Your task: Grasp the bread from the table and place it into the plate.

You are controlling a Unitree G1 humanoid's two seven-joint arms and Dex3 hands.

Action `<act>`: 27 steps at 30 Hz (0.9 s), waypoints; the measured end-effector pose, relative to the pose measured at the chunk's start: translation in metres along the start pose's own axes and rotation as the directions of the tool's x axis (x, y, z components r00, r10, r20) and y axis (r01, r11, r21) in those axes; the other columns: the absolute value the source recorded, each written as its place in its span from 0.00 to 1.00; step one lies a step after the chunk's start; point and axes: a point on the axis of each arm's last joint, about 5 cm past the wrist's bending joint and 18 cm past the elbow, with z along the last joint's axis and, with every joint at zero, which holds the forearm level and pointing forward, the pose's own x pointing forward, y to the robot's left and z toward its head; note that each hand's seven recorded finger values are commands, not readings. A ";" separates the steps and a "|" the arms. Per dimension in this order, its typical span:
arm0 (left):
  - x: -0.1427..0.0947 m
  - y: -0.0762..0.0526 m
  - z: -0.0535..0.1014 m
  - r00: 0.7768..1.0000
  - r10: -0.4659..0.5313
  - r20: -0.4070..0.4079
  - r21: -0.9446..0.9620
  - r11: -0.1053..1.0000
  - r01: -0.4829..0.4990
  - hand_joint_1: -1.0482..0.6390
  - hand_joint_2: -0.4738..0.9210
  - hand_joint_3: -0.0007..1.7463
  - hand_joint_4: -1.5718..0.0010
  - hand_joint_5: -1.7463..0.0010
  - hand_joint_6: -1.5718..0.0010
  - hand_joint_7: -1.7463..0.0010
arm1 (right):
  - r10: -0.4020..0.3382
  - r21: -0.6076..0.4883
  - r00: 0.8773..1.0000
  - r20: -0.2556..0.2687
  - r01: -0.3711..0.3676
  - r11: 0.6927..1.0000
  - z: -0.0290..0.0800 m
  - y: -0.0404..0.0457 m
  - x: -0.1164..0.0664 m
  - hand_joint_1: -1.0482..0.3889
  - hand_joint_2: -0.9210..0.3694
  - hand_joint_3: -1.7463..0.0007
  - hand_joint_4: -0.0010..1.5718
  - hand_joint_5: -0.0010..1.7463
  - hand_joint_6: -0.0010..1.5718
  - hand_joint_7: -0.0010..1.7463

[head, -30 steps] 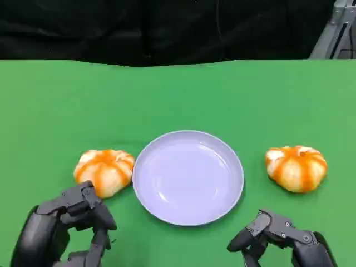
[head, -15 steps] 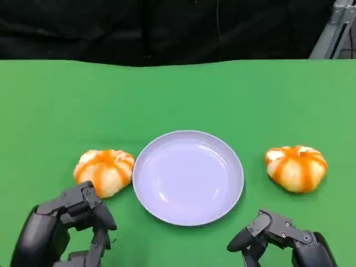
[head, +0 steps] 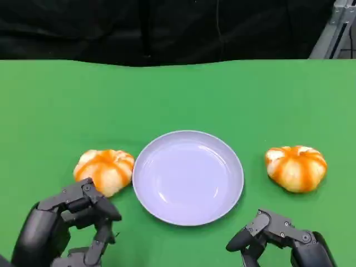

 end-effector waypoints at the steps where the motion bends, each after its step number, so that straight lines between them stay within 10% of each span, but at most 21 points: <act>1: 0.002 0.001 0.001 1.000 -0.011 -0.023 0.019 1.000 0.011 0.58 0.76 0.43 0.64 0.30 0.59 0.59 | 0.000 0.000 1.000 -0.001 0.000 1.000 0.000 0.0001 0.000 0.66 0.39 0.30 0.47 0.92 0.48 0.67; 8: 0.024 0.005 0.012 0.988 -0.037 -0.152 0.274 0.959 0.078 0.43 0.97 0.03 0.71 0.52 0.65 0.86 | 0.000 0.003 1.000 0.003 0.000 1.000 0.000 0.0007 0.002 0.65 0.39 0.30 0.46 0.92 0.47 0.67; 27: 0.079 -0.013 0.029 0.970 -0.070 -0.232 0.876 0.419 0.240 0.29 0.99 0.00 0.83 0.74 0.76 1.00 | 0.010 0.016 1.000 0.001 -0.010 1.000 0.002 0.0053 0.005 0.64 0.36 0.34 0.45 0.93 0.47 0.69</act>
